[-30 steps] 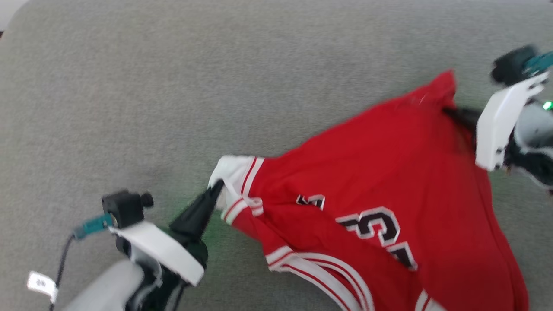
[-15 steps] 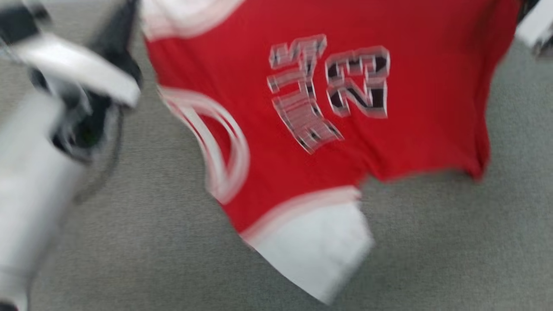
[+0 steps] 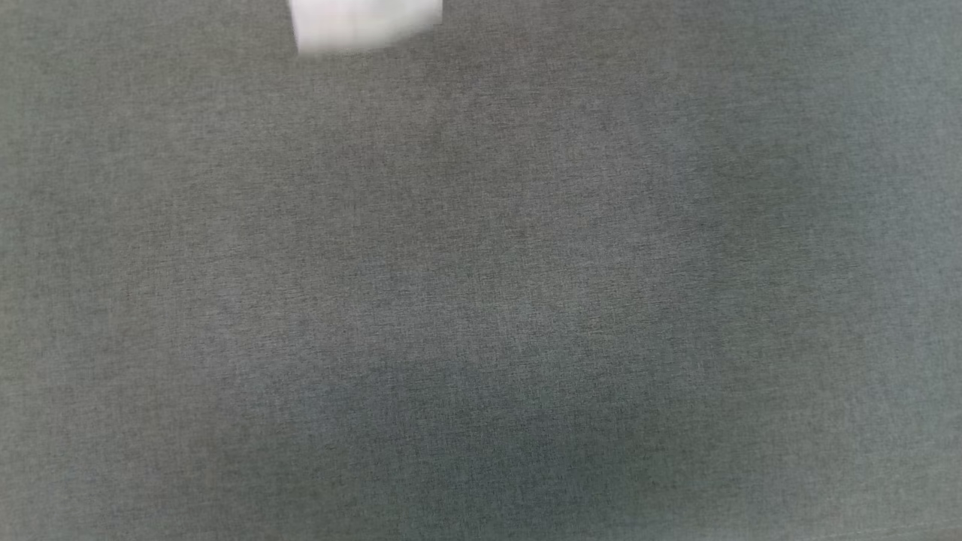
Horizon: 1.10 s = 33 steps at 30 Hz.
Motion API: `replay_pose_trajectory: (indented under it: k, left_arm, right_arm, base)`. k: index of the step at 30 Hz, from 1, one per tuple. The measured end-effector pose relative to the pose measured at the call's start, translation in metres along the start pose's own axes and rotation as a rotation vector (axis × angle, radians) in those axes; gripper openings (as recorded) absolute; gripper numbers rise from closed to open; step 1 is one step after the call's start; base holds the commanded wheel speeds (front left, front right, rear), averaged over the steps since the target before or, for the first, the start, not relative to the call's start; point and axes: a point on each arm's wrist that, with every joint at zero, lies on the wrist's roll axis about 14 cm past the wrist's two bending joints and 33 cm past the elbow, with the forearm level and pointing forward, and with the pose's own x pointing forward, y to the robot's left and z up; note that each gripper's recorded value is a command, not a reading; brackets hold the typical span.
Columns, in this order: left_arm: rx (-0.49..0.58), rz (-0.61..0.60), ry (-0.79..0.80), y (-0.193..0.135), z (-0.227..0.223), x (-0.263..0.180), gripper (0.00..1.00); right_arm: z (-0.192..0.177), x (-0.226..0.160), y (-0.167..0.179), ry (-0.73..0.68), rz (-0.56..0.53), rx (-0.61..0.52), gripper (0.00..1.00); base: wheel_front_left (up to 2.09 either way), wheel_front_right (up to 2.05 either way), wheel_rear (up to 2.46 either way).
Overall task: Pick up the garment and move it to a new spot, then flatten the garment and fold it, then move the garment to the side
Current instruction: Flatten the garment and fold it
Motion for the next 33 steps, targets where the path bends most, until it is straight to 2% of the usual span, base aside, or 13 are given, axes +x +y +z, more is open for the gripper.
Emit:
replay_pose_trajectory:
  k: [4, 8, 10, 17, 22, 27, 33]
  left_arm:
    - [-0.019, -0.018, -0.014, -0.011, 0.002, 0.006, 0.0]
    - [-0.052, 0.009, 0.04, -0.001, -0.024, -0.004, 0.0]
    - [-0.07, 0.042, 0.094, 0.013, -0.049, -0.02, 0.0]
    - [-0.172, 0.135, 0.254, 0.043, -0.121, -0.097, 0.0]
    - [-0.248, 0.147, 0.386, 0.036, -0.16, -0.166, 0.0]
    - [-0.304, 0.198, 0.423, 0.038, -0.16, -0.223, 0.0]
    - [-0.352, 0.254, 0.491, 0.022, -0.163, -0.304, 0.0]
  right_arm:
    - [-0.003, 0.002, -0.001, 0.008, -0.009, -0.013, 0.0]
    - [-0.029, -0.001, -0.004, 0.069, -0.015, -0.025, 0.0]
    - [-0.06, -0.009, -0.008, 0.142, -0.021, -0.026, 0.0]
    - [-0.149, -0.054, -0.005, 0.369, 0.02, -0.024, 0.0]
    - [-0.191, -0.099, -0.011, 0.512, 0.042, -0.02, 0.0]
    - [-0.219, -0.146, -0.014, 0.62, 0.063, 0.013, 0.0]
    - [-0.236, -0.208, -0.007, 0.735, 0.132, 0.044, 0.0]
  base:
    - [0.0, 0.0, 0.0]
    - [0.0, 0.0, 0.0]
    - [0.0, 0.0, 0.0]
    - [0.0, 0.0, 0.0]
    - [0.0, 0.0, 0.0]
    - [0.0, 0.0, 0.0]
    - [0.0, 0.0, 0.0]
